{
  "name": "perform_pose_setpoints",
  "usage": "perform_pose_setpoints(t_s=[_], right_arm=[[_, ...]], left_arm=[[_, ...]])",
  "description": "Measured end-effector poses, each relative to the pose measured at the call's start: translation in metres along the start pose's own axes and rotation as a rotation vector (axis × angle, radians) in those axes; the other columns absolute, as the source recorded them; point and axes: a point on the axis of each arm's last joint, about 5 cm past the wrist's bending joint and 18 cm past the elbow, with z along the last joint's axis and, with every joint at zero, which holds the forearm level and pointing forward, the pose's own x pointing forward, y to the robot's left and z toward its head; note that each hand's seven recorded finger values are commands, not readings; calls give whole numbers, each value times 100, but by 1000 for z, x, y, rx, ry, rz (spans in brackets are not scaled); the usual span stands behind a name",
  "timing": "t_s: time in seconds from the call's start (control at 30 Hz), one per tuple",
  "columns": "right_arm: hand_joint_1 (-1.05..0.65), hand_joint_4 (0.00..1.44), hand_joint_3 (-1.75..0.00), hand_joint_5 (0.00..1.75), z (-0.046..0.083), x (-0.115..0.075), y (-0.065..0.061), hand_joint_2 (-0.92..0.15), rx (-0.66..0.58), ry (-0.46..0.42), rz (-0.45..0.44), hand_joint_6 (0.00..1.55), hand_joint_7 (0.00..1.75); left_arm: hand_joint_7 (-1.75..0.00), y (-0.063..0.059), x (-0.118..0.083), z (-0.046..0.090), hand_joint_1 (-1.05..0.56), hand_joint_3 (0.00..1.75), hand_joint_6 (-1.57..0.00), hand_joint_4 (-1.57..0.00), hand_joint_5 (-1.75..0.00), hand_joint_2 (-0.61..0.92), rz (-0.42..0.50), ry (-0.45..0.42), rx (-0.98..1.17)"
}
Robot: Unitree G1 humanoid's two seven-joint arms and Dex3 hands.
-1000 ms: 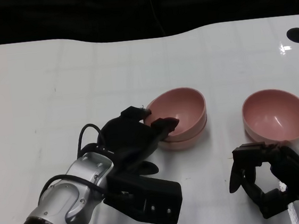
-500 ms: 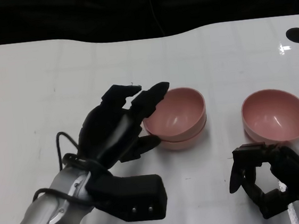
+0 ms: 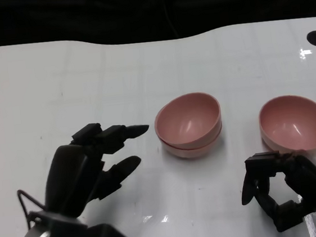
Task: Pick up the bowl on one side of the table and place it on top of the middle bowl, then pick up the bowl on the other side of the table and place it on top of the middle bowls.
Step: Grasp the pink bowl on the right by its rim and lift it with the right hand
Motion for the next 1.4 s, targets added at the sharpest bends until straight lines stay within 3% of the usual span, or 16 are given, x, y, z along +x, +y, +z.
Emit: perform_pose_setpoints(t_s=[0.03,0.1,0.13,0.2,0.27,0.37,0.43,0.53,0.77,0.8,0.87,0.97,1.03,1.17,1.4], right_arm=[[0,86,-162,169,0,0,0,-17,-1,2,-1,87,134],[0,86,-160,170,0,0,0,-19,-3,9,0,87,135],[0,86,-160,170,0,-1,0,-20,-3,10,1,86,135],[0,86,-159,169,0,0,0,-20,-4,9,2,86,135],[1,86,-159,170,0,0,0,-19,-5,8,1,86,135],[1,85,-160,170,0,0,0,-19,-5,7,0,86,135],[2,85,-160,169,-1,0,0,-19,-4,11,-4,86,134],[3,84,-156,166,-1,-1,-1,-22,-3,18,-5,84,131],[0,81,-135,152,-2,-1,-6,-27,-5,32,-43,84,102],[-5,69,-110,119,-3,-1,-8,-38,-11,38,-40,74,82],[-12,61,-82,88,-5,0,-16,-51,-45,62,-14,69,54],[-21,47,-33,74,-5,4,-32,-75,-116,94,-3,63,25],[-29,36,-15,67,-2,8,-40,-83,-167,101,8,54,12],[-41,21,-3,57,5,12,-49,-84,-302,148,50,42,2],[-52,10,-1,52,11,14,-61,-84,-459,287,53,28,0]], left_arm=[[-69,2,-6,0,-13,46,-91,-79,-126,80,17,-2,-21],[-75,5,-18,1,-8,81,-96,-83,-130,63,41,4,-46],[-76,5,-23,2,-8,90,-96,-84,-131,59,47,12,-51],[-86,6,-32,3,-6,114,-98,-85,-152,49,61,34,-56],[-107,9,-40,5,0,135,-96,-86,-165,39,87,70,-97],[-135,11,-52,7,1,147,-90,-90,-163,34,79,128,-164],[-145,13,-59,6,1,154,-86,-91,-165,30,68,161,-185],[-150,13,-60,6,1,156,-84,-90,-169,28,77,180,-212],[-153,7,-61,5,1,153,-85,-90,-173,29,110,230,-300],[-154,7,-61,5,-1,153,-84,-89,-174,29,109,233,-307],[-154,4,-62,5,-3,153,-83,-89,-174,29,108,247,-324],[-154,4,-63,3,-3,153,-83,-89,-175,29,97,256,-330],[-153,4,-63,3,-3,151,-83,-89,-174,29,92,251,-332],[-152,3,-62,3,-3,150,-84,-90,-173,29,89,250,-342],[-149,5,-62,3,-3,150,-84,-89,-172,30,89,249,-334]])
